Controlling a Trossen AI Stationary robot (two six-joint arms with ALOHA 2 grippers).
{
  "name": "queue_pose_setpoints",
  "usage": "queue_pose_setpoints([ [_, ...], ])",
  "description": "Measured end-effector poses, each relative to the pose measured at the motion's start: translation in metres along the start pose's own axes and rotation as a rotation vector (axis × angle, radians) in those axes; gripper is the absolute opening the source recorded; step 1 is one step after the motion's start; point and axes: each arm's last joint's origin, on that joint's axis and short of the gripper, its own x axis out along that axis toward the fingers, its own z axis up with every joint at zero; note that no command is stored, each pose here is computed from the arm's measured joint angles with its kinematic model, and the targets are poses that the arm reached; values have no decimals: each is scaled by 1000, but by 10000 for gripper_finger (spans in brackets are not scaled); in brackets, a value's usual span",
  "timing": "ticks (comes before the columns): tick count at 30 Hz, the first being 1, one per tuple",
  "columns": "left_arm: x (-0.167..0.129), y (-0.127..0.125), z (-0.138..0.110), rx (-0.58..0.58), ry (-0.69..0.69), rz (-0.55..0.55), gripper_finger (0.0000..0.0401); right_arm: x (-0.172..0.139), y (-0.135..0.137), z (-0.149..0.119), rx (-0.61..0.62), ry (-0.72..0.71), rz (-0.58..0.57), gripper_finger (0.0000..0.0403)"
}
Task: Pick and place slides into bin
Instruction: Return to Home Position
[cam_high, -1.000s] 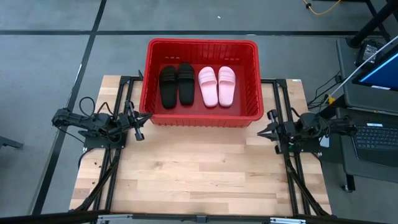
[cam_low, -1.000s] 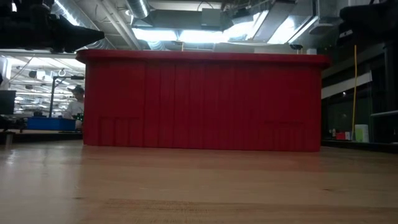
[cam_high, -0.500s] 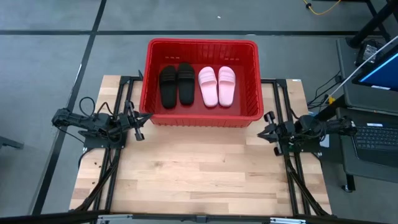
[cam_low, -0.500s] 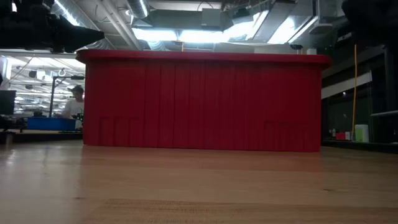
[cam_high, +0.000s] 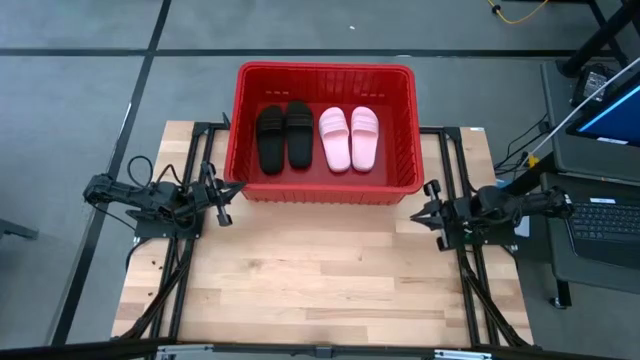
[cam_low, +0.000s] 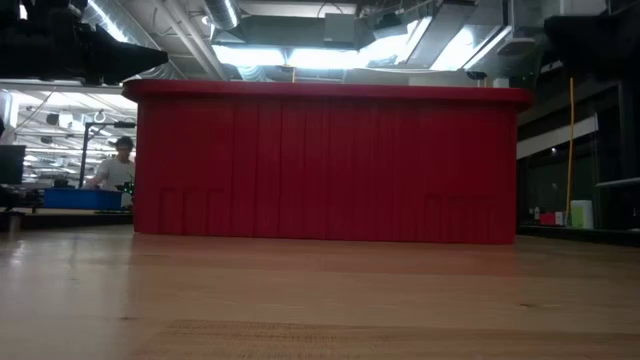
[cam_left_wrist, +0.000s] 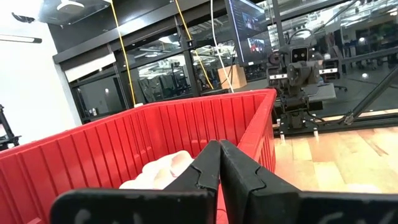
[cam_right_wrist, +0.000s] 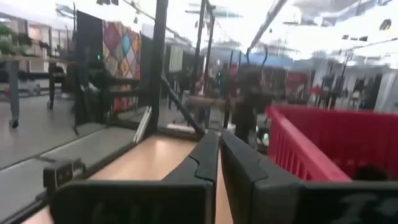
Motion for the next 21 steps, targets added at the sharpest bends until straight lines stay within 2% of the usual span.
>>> queue_pose_setpoints([
  [3, 0, 0, 0, 0, 0, 0, 4, 0, 0, -5, 14, 52, -2, 22],
  [9, 0, 0, 0, 0, 0, 0, 8, 0, -1, -6, 79, 67, -17, 22],
  [17, 0, 0, 0, 0, 0, 0, 4, 0, -2, -1, -4, 13, -23, 22],
  [21, 0, 0, 0, 0, 0, 0, 7, 0, -2, -2, 21, 22, -22, 22],
])
